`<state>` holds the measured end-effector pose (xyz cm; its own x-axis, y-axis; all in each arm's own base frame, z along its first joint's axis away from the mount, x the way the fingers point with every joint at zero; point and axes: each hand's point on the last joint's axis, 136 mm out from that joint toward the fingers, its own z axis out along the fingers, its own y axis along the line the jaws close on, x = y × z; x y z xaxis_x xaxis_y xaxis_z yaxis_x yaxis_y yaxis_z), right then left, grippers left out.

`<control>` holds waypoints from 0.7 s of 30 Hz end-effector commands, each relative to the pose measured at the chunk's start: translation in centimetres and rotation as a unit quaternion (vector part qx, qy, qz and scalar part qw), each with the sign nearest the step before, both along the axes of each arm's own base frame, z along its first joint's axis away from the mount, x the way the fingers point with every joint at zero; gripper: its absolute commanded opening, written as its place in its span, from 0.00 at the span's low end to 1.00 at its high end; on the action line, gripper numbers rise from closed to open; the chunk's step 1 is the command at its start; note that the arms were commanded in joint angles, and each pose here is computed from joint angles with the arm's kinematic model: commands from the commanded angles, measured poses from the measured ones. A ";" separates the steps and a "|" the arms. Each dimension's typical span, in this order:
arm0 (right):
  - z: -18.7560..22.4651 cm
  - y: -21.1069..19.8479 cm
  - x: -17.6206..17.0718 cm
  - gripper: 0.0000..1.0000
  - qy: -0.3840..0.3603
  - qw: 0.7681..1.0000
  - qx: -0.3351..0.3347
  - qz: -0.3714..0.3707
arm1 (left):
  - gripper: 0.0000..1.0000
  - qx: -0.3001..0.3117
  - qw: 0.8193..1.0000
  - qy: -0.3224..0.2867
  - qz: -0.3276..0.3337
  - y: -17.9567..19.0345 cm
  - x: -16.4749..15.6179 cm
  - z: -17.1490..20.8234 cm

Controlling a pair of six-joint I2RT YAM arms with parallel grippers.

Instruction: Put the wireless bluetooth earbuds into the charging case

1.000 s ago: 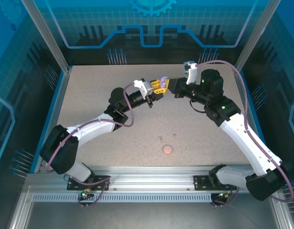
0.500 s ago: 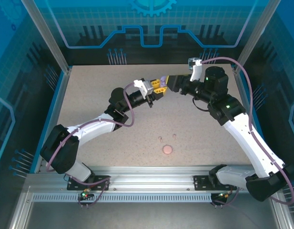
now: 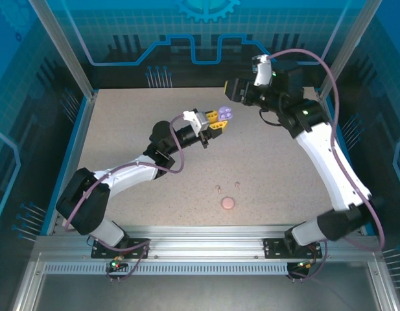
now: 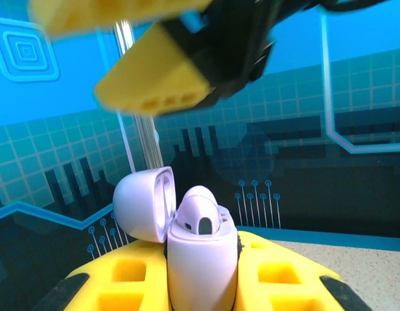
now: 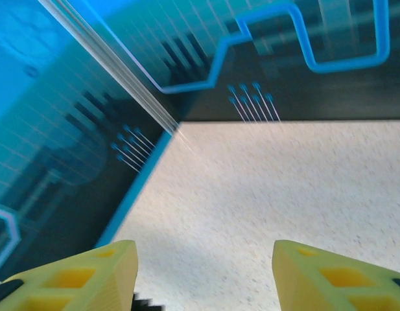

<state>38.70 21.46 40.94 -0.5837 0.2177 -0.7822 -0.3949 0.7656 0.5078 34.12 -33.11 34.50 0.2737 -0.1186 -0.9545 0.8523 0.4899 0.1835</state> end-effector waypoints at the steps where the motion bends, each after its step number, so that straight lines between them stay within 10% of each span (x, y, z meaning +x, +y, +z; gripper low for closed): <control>1: -4.0 -0.1 0.9 0.53 0.072 0.997 -0.042 0.006 | 0.00 -0.005 1.000 0.001 -0.018 -0.3 -0.7 -0.2; 21: -7.6 0.5 -4.5 0.40 0.121 0.990 -0.057 0.049 | 0.00 -0.012 1.000 0.018 0.012 -0.2 0.7 -0.6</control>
<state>36.36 21.61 34.44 -0.7357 0.1105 -0.6683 -0.3364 0.7968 0.5020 33.96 -33.46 33.53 0.2364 -0.1204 -0.9642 0.8644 0.4792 0.1521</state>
